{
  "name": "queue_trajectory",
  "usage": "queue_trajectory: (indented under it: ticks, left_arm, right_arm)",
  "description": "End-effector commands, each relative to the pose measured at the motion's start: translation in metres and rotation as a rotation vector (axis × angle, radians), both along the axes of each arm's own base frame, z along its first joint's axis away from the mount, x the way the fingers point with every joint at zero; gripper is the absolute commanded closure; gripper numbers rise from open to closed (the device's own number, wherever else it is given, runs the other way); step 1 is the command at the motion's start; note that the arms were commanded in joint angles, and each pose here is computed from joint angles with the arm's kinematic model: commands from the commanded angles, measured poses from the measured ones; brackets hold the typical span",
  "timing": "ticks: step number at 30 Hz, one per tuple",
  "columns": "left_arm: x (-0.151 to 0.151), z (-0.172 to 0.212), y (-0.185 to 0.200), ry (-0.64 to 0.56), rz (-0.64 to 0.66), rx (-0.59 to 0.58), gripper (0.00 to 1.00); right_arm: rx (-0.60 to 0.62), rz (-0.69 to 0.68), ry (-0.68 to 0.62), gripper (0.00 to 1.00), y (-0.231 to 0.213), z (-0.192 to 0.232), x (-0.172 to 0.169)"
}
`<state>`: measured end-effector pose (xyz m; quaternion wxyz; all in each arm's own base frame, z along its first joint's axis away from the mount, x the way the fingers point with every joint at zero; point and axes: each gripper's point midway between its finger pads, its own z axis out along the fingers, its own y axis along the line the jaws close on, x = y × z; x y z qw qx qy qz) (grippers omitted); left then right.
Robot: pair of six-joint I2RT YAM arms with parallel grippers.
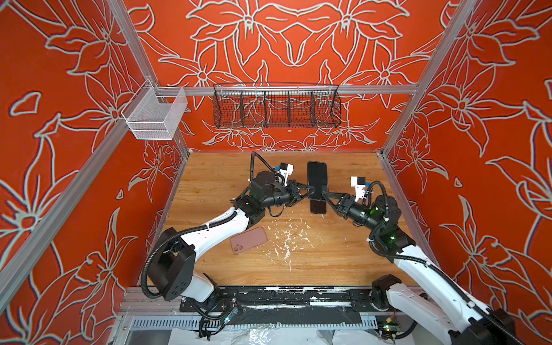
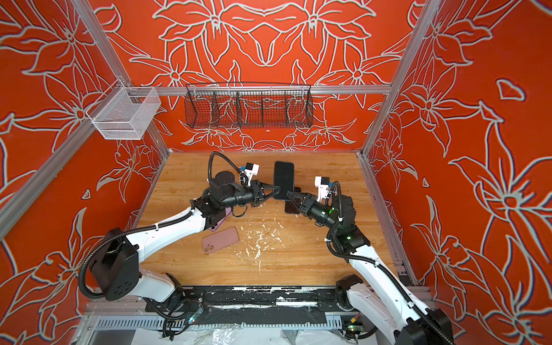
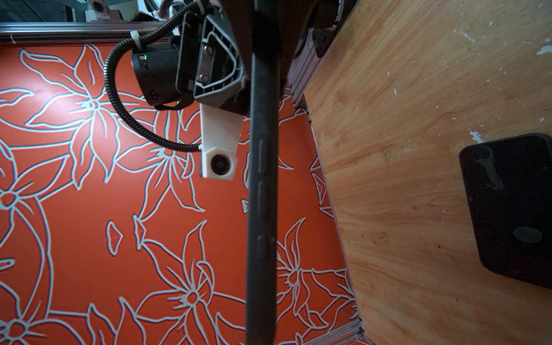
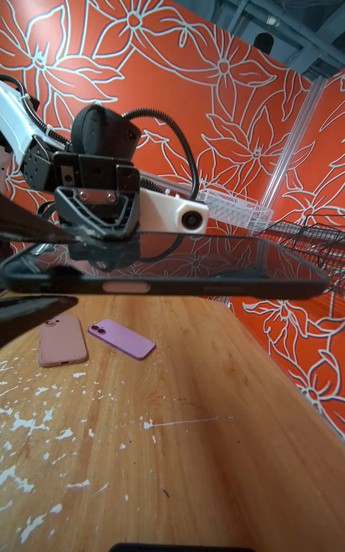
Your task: Put the phone into the phone case
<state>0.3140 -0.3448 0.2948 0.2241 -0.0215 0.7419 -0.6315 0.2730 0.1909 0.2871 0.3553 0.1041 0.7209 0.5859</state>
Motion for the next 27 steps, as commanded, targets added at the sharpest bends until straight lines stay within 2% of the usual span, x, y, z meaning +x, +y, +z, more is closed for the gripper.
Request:
queue_trajectory:
  ticks: [1, 7, 11, 15, 18, 23, 27]
  left_arm:
    - [-0.006, 0.025, 0.006, -0.08, -0.008, -0.045, 1.0]
    - [-0.008, 0.025, 0.009, -0.084, -0.006, -0.041, 1.0]
    - [-0.01, 0.028, 0.011, -0.097, -0.009, -0.036, 1.0]
    - [-0.02, 0.031, 0.01, -0.126, -0.053, -0.021, 1.0]
    - [-0.033, 0.031, 0.008, -0.153, -0.129, -0.001, 1.0]
    - [-0.06, 0.029, 0.008, -0.192, -0.264, 0.017, 1.0]
    - [-0.075, 0.029, 0.012, -0.223, -0.31, 0.027, 1.0]
  right_arm:
    - [-0.004, 0.004, -0.069, 0.78, 0.002, 0.023, 0.004]
    - [-0.012, 0.012, -0.069, 0.98, 0.006, 0.023, 0.012]
    - [-0.074, -0.006, -0.068, 0.99, 0.003, 0.019, 0.014]
    - [-0.155, -0.04, -0.08, 0.68, -0.006, 0.018, 0.015]
    - [-0.166, -0.028, -0.106, 0.56, -0.011, 0.026, 0.017]
    - [-0.15, 0.033, -0.157, 0.44, -0.011, 0.038, 0.02]
    - [-0.122, 0.104, -0.176, 0.41, -0.001, 0.041, 0.02]
